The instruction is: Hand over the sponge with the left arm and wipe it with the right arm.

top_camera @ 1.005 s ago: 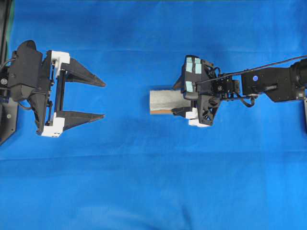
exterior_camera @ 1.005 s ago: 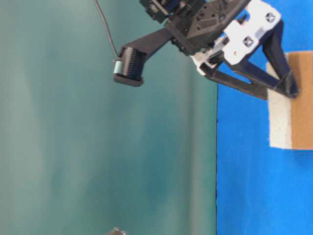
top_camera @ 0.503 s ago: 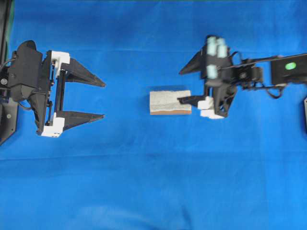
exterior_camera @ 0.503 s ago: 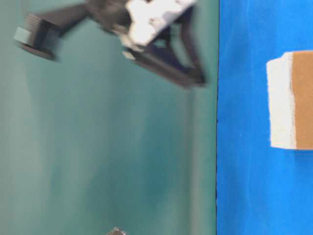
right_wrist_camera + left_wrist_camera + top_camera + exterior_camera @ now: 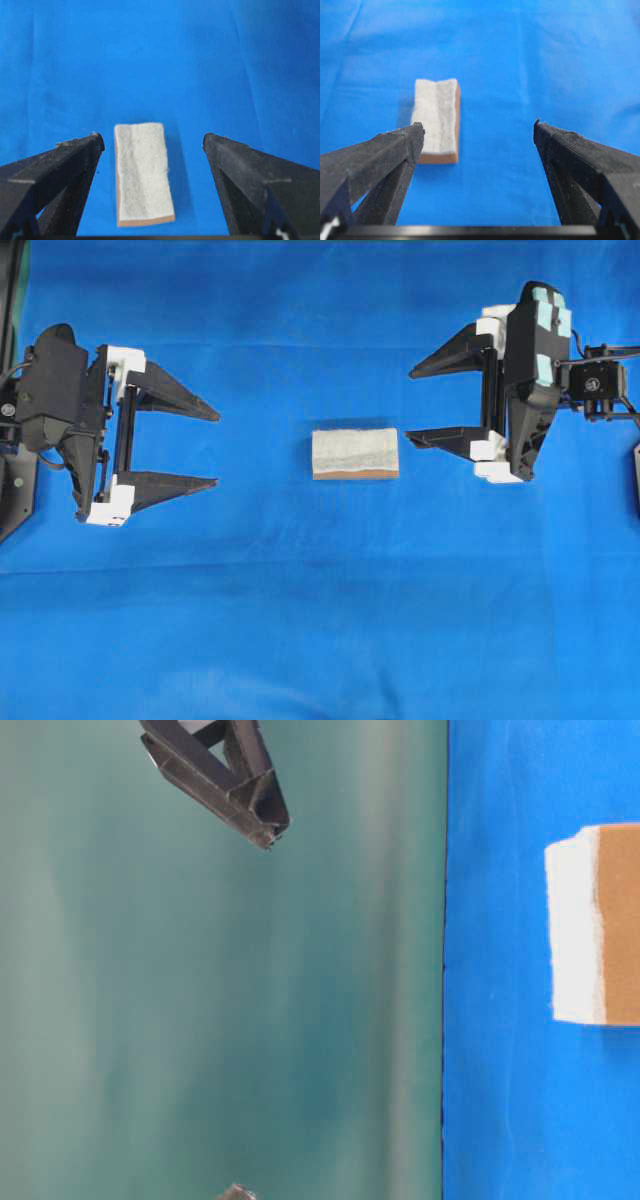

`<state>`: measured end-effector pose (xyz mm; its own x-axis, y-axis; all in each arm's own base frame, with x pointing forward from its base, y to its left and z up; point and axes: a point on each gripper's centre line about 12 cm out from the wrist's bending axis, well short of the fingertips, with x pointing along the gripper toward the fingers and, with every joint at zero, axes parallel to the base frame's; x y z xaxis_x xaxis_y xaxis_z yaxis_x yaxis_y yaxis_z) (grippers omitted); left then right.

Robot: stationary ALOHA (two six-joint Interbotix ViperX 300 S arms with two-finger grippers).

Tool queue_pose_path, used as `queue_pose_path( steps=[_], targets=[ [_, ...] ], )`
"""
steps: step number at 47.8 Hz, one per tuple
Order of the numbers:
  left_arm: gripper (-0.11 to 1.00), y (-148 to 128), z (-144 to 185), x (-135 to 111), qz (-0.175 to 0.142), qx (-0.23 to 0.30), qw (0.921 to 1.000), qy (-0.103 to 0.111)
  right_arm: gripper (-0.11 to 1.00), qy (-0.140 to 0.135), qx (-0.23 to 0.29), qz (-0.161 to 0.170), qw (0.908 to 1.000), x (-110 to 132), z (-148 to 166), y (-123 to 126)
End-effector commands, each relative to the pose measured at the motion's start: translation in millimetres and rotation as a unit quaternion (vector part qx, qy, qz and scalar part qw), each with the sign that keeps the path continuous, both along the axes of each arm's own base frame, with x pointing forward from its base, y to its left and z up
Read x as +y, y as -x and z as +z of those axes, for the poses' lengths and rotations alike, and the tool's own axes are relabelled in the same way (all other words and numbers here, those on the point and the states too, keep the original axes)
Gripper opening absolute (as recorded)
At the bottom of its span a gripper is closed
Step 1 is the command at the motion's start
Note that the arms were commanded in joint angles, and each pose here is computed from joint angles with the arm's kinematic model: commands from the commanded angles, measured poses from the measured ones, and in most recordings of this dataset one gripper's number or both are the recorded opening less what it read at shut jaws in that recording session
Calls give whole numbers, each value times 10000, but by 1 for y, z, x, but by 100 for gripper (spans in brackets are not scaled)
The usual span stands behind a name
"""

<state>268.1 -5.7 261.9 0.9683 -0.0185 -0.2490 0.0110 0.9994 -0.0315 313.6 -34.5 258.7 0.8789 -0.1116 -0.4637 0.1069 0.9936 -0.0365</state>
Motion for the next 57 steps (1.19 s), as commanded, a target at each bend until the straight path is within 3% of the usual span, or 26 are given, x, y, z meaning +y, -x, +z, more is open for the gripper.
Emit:
queue_pose_path(
  steps=[1, 18, 28, 39, 57],
  targets=[
    [89, -1, 9, -1, -13, -199, 9998, 4, 74, -7, -170, 5, 9999, 1, 10, 0],
    [89, 9, 22, -1, -16, -406, 9992, 10, 74, 5, -309, -3, 9995, 3, 18, 17],
    [89, 40, 43, 0, -23, -766, 9971, 21, 74, 23, -615, -58, 9981, 6, 37, 57],
    [89, 66, 48, 0, -41, -582, 9983, 28, 74, 62, -845, -150, 9963, 8, 48, 102],
    [89, 110, 18, 1, -84, -692, 9976, -43, 74, -62, -989, -187, 9949, 13, 11, 154]
  ],
)
